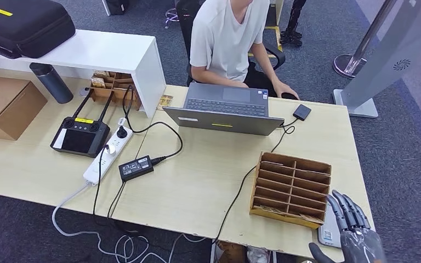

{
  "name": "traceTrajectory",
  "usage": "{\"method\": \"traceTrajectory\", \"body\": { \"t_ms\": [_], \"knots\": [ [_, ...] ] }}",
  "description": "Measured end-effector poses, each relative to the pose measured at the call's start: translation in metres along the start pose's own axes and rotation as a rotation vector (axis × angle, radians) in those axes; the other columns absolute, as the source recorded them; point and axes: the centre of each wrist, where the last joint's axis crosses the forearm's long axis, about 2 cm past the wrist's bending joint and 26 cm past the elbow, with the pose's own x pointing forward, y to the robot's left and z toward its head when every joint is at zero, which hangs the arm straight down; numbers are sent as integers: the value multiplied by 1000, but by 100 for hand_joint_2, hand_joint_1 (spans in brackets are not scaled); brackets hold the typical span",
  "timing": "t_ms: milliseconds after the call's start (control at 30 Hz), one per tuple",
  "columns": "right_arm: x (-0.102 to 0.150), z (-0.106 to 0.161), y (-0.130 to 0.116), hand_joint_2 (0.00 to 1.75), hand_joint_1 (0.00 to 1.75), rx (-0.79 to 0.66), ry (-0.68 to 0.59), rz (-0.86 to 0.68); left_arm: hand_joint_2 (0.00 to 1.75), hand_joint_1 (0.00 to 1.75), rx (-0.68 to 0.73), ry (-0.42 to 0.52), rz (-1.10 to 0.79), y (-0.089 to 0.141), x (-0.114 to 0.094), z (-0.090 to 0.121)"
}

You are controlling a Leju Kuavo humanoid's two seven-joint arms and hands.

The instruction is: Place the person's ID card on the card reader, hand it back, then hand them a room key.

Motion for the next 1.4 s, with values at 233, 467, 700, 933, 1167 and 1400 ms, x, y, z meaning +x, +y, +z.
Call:
{"method": "traceTrajectory", "body": {
  "t_ms": [233, 467, 700, 933, 1167, 1400],
  "knots": [
    [3, 1, 10, 175, 0, 23, 6, -17, 175, 0, 3, 1, 1, 0, 0, 0],
    [-7, 0, 23, 175, 0, 36, 28, 19, 175, 0, 6, 2, 1, 0, 0, 0],
    [-16, 1, 38, 175, 0, 56, 75, 39, 175, 0, 10, 2, 2, -1, -1, 0],
    [-19, 3, 46, 175, 0, 68, 102, 42, 175, 0, 11, 2, 3, -1, -1, 0],
    [-17, 3, 51, 175, 0, 70, 123, 30, 175, 0, 16, 3, 5, -1, -1, 0],
    [-15, -3, 61, 175, 0, 63, 115, 23, 175, 0, 20, 3, 5, -2, -1, -1]
  ]
}}
